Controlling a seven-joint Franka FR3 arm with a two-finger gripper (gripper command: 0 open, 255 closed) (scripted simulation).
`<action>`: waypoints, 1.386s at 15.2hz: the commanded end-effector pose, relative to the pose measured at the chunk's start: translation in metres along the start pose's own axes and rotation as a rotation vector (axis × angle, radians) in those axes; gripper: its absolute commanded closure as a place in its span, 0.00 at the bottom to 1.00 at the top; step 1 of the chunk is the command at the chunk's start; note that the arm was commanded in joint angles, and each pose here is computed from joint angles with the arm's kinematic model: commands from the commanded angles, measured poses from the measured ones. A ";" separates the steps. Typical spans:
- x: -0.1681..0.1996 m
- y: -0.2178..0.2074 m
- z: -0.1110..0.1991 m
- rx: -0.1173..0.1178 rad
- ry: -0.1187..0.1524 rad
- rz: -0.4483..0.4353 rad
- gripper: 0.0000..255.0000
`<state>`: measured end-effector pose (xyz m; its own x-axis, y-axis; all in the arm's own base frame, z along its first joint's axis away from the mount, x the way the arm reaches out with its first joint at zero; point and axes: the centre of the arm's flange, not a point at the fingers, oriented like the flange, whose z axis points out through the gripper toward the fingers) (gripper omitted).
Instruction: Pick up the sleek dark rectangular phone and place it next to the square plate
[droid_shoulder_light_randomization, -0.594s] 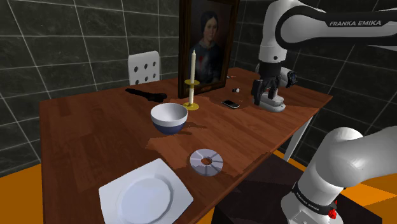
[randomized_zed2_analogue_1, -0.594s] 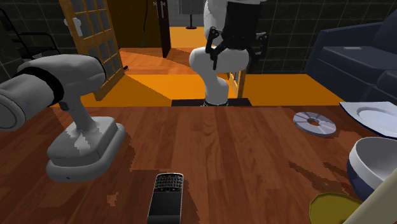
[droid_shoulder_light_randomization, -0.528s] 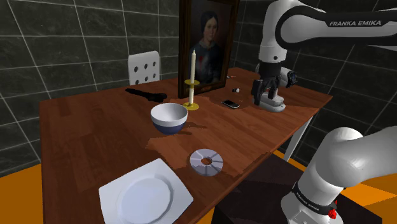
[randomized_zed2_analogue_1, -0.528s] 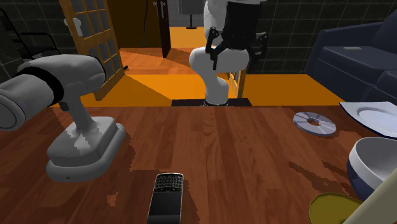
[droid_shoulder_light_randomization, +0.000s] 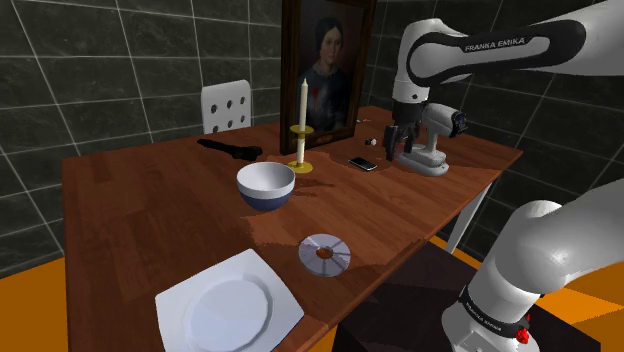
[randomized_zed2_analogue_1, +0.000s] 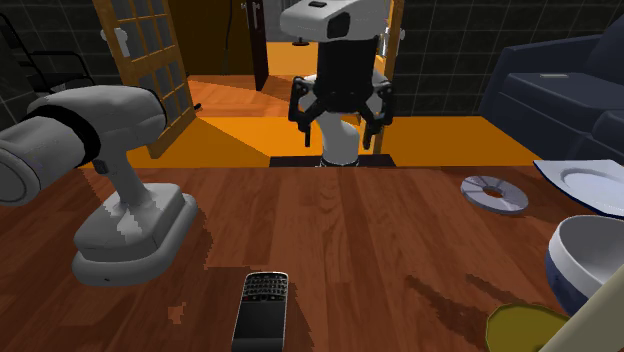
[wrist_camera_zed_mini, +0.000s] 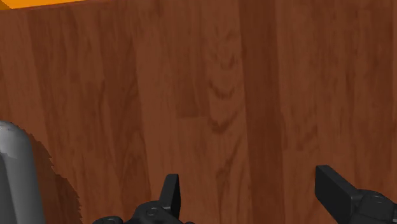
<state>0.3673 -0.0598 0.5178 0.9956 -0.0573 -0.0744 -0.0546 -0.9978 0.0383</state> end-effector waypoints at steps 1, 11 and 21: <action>0.019 0.013 0.011 0.008 0.006 -0.019 0.00; 0.126 0.076 0.056 0.054 0.029 -0.110 0.00; 0.206 0.113 0.099 0.087 0.046 -0.173 0.00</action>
<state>0.5578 -0.1871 0.4126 0.9932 0.1133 -0.0278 0.1116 -0.9921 -0.0569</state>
